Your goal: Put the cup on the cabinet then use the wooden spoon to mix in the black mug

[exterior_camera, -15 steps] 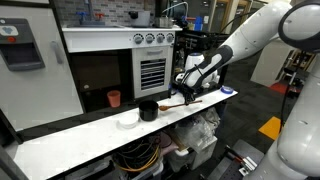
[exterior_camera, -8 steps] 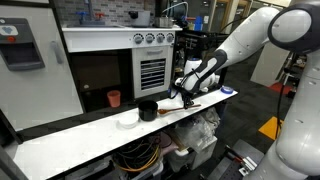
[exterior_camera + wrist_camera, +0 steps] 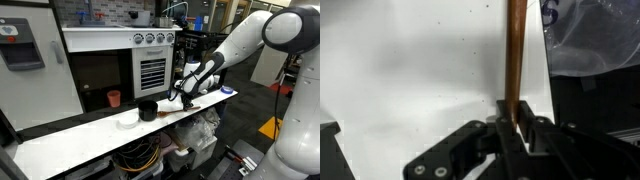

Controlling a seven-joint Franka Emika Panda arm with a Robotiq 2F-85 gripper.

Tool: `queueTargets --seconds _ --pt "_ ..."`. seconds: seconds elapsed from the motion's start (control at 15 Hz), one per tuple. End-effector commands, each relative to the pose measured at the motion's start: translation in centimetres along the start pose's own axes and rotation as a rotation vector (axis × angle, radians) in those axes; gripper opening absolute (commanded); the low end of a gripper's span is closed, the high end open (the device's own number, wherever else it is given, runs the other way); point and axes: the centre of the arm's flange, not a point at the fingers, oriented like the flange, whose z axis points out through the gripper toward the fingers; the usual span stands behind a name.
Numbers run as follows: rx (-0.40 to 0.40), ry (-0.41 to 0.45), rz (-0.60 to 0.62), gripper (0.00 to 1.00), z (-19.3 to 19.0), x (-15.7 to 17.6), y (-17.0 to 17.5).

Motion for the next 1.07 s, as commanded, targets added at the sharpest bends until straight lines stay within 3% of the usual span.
queueTargets --seconds 0.0,0.07,0.13,0.2,0.33,0.53,0.73,1.0 --pt "-0.010 0.024 -0.011 0.04 0.7 -0.7 0.7" --pt "-0.009 0.025 -0.007 0.04 0.7 -0.8 0.6" --pt "-0.008 0.026 -0.006 0.39 0.7 -0.8 0.6" --pt "-0.010 0.028 -0.008 0.40 0.4 -0.9 0.5" --pt "-0.018 0.028 -0.013 0.52 -0.4 -0.9 0.3" --pt "-0.039 0.032 -0.038 0.74 -3.0 -0.3 -0.2" --pt "-0.064 0.036 -0.096 0.96 -7.8 0.9 -1.3" --pt "-0.066 0.010 -0.271 1.00 -16.0 2.9 -5.0"
